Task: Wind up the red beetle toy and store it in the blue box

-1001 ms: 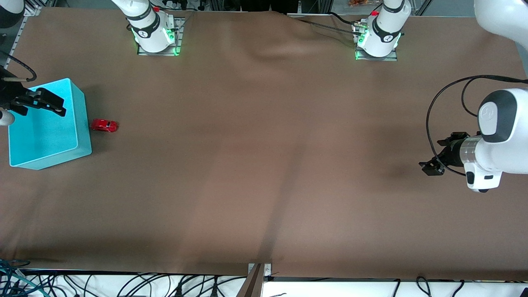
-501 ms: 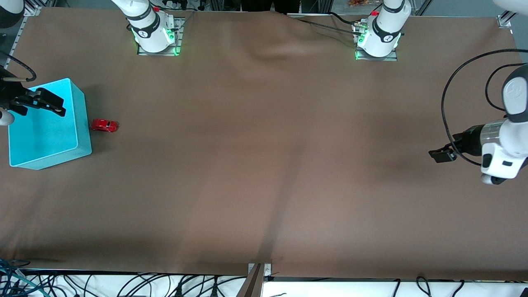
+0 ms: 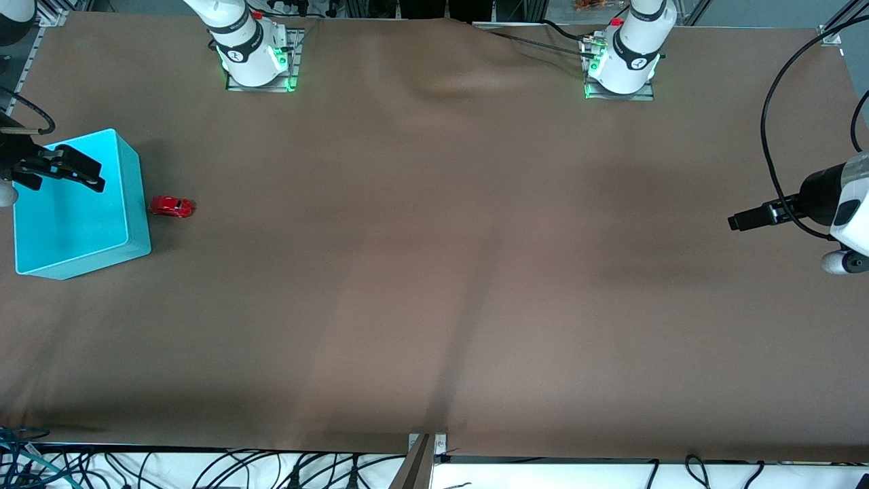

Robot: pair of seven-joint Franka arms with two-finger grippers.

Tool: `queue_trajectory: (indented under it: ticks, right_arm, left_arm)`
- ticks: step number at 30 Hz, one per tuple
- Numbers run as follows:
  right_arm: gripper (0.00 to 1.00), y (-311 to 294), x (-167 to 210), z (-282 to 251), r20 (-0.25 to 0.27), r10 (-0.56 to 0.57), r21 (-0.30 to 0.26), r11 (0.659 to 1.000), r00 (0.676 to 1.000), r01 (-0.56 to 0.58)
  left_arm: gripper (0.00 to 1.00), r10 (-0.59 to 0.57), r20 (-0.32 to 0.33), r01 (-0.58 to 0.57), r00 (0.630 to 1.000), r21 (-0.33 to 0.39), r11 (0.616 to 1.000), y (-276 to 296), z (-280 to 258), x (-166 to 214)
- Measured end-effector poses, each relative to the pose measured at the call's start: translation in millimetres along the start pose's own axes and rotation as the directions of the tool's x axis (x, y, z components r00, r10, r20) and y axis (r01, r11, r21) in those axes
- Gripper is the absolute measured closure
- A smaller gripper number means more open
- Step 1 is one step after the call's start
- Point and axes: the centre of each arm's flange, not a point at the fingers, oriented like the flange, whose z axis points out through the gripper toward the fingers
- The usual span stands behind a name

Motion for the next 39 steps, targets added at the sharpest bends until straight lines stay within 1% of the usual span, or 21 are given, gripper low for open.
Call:
queue_trajectory:
  ticks: [8,15,24,32,39]
  right_arm:
    - [0.00,1.9,-0.1,-1.9,-0.004,0.007,0.000,1.000,1.000,-0.007]
    - [0.00,2.1,0.0,-1.6,-0.003,0.007,0.000,1.000,1.000,-0.007]
    - [0.00,3.1,-0.1,-1.5,-0.003,0.009,0.000,1.000,1.000,-0.009]
    - [0.00,5.4,-1.9,-5.1,-0.009,0.016,0.000,1.000,1.000,-0.016]
    - [0.00,23.9,-7.5,-7.1,-0.003,0.063,0.033,0.997,0.998,-0.062]
  left_arm:
    - [0.00,0.043,-0.017,-0.044,0.999,-0.006,0.999,6.5,-18.7,-11.0]
    - [0.00,0.101,-0.018,-0.101,0.995,-0.005,0.995,6.7,-21.5,-13.4]
    - [0.00,0.221,-0.011,-0.221,0.975,-0.003,0.975,7.2,-22.3,-15.7]
    - [0.00,0.275,-0.021,-0.275,0.961,-0.004,0.961,4.7,-29.0,-19.6]
    - [0.00,0.285,-0.037,-0.285,0.958,-0.005,0.958,1.1,-39.1,-26.0]
